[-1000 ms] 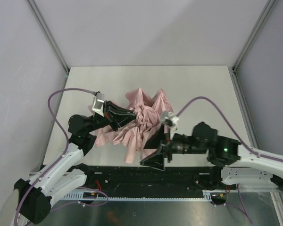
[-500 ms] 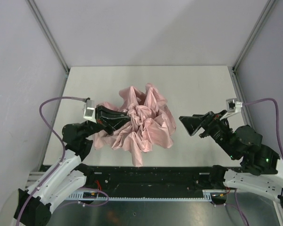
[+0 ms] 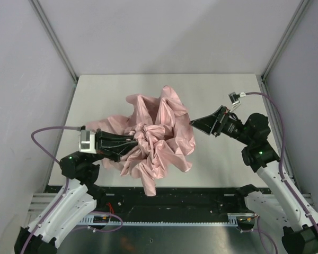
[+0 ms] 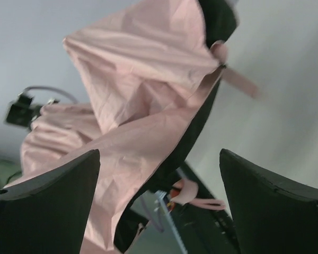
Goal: Put away the umbrella
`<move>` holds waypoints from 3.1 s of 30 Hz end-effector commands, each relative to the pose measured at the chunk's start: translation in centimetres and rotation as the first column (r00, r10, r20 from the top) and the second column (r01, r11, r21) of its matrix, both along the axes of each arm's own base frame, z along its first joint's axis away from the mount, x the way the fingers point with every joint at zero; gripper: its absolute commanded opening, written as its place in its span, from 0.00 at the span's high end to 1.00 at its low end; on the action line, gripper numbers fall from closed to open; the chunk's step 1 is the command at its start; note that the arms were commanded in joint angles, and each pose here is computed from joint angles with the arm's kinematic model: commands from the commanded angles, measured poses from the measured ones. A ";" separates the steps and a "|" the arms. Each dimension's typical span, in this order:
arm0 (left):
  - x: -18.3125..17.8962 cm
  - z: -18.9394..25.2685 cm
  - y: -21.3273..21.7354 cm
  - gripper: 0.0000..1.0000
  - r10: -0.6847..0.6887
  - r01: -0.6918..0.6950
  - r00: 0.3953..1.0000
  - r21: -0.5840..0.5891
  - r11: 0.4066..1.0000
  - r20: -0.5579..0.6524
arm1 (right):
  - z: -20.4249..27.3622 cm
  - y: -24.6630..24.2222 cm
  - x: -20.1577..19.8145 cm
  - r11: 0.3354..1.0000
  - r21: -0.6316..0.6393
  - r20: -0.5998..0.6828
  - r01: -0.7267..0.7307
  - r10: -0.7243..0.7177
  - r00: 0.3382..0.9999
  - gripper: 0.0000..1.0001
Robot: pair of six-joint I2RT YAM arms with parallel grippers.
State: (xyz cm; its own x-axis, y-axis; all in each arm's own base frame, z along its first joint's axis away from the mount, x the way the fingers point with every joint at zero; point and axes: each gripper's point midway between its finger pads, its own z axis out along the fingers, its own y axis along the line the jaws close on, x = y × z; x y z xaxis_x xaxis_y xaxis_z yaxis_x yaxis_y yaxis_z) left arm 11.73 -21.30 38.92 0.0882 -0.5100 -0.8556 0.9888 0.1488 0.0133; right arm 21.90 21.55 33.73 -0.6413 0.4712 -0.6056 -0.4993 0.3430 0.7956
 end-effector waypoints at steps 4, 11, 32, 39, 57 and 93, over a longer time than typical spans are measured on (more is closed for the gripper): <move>-2.5 3.1 1.3 1.00 0.006 0.008 0.986 -0.083 0.996 0.167 | 4.1 2.1 -5.1 0.936 0.120 0.141 -0.332 0.315 0.939 0.04; -3.3 3.8 1.4 1.00 -0.028 0.049 0.981 -0.105 0.993 0.194 | 4.4 4.2 -6.3 0.884 0.175 0.143 -0.433 0.412 0.900 0.21; -3.2 4.2 1.6 1.00 -0.031 0.059 0.980 -0.142 0.988 0.197 | 8.9 2.2 -7.1 0.881 0.254 0.340 -0.400 0.306 0.889 0.85; 2.8 3.4 2.4 1.00 0.131 -0.132 0.991 -0.251 0.959 -0.018 | 15.0 -0.7 -9.8 0.864 0.348 0.610 -0.364 0.086 0.788 1.00; 13.3 1.9 5.1 1.00 0.230 -0.447 0.848 -0.411 0.794 -0.478 | 14.7 14.8 -12.3 0.899 0.173 0.685 -0.403 0.184 0.705 1.00; 5.5 3.3 3.5 1.00 0.153 -0.166 0.986 -0.333 0.928 -0.066 | -3.2 12.4 -16.5 0.747 -0.476 0.171 -0.464 0.596 0.784 0.04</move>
